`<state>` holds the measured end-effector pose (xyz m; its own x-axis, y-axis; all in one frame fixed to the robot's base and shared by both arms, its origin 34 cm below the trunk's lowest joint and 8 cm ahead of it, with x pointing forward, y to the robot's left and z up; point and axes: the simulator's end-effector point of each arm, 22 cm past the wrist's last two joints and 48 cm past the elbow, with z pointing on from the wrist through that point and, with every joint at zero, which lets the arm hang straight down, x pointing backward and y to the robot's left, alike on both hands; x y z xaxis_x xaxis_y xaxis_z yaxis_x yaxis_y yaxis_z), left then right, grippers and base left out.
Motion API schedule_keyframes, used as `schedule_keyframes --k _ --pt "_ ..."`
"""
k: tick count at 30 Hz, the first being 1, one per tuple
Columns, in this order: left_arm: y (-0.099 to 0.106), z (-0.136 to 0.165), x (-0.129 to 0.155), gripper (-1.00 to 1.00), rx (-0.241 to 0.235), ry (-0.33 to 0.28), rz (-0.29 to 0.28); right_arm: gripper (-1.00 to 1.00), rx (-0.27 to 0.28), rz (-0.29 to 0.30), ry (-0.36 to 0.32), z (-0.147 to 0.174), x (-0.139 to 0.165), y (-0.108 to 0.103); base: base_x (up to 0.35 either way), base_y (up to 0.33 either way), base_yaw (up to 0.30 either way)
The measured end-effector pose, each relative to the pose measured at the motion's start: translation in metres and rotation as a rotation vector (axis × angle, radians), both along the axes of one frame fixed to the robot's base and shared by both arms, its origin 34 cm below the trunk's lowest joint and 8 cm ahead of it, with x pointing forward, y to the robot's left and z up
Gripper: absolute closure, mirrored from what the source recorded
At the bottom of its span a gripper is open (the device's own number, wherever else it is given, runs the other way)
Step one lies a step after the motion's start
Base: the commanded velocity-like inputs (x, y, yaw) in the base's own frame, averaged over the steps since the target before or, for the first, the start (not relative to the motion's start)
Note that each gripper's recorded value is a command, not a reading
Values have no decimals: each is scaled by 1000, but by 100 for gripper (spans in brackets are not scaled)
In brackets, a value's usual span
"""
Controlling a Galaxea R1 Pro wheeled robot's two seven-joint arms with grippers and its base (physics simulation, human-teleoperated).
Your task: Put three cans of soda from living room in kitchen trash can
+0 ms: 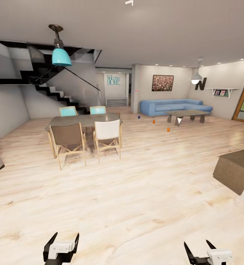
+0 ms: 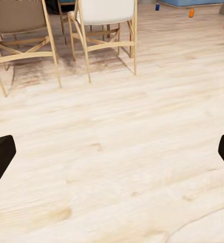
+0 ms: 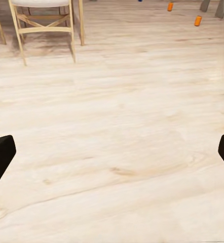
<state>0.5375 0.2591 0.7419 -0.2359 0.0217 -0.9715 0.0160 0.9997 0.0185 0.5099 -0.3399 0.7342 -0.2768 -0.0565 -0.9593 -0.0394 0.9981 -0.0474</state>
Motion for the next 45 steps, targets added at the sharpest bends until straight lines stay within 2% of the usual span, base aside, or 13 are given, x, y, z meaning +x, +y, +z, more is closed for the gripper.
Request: schedule_keyframes --k 45 --pt "-1 6 1 -100 3 -15 -5 -100 1 -7 -15 5 1 -3 1 295 -233"
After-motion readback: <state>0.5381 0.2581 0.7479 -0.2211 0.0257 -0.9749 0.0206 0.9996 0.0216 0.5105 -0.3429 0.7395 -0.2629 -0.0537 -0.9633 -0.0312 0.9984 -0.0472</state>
